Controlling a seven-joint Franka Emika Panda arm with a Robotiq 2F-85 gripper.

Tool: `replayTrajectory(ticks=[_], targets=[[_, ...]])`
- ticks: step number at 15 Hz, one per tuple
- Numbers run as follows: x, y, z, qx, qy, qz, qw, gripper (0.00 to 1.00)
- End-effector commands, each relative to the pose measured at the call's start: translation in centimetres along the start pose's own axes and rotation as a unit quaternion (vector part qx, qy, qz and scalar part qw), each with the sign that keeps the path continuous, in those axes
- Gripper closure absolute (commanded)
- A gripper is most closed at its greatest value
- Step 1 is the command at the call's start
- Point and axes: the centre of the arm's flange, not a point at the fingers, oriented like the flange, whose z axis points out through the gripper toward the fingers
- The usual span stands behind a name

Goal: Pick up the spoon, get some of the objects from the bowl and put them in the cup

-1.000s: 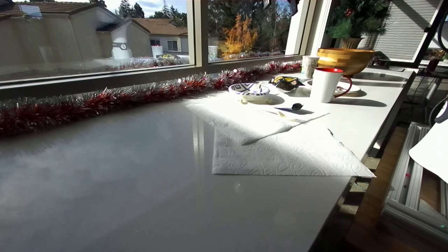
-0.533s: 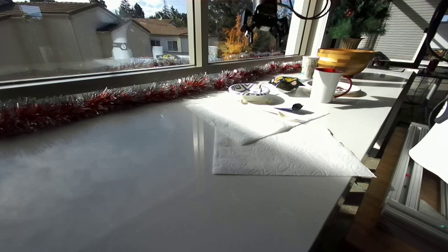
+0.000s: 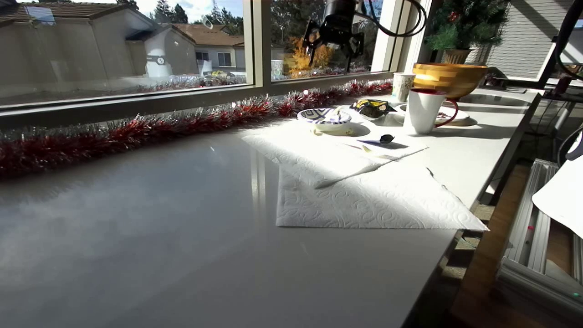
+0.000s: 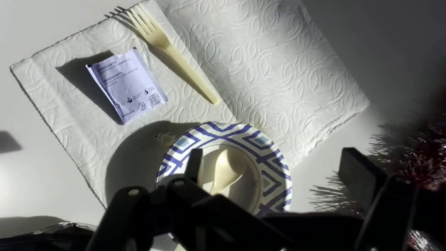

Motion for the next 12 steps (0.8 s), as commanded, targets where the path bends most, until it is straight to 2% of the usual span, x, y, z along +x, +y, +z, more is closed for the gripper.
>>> replayTrajectory(ticks=[1, 6, 8, 9, 12], targets=[[1.1, 2.5, 3.5, 0.049, 0.02, 0.068, 0.9963, 0.0], [3.2, 6.0, 5.8, 0.067, 0.043, 0.13, 0.9883, 0.01], [3.7, 6.6, 6.2, 0.075, 0.051, 0.15, 0.9845, 0.26], [3.9, 6.5, 6.5, 0.076, 0.055, 0.158, 0.983, 0.29], [4.2, 6.2, 6.8, 0.079, 0.063, 0.177, 0.979, 0.5]])
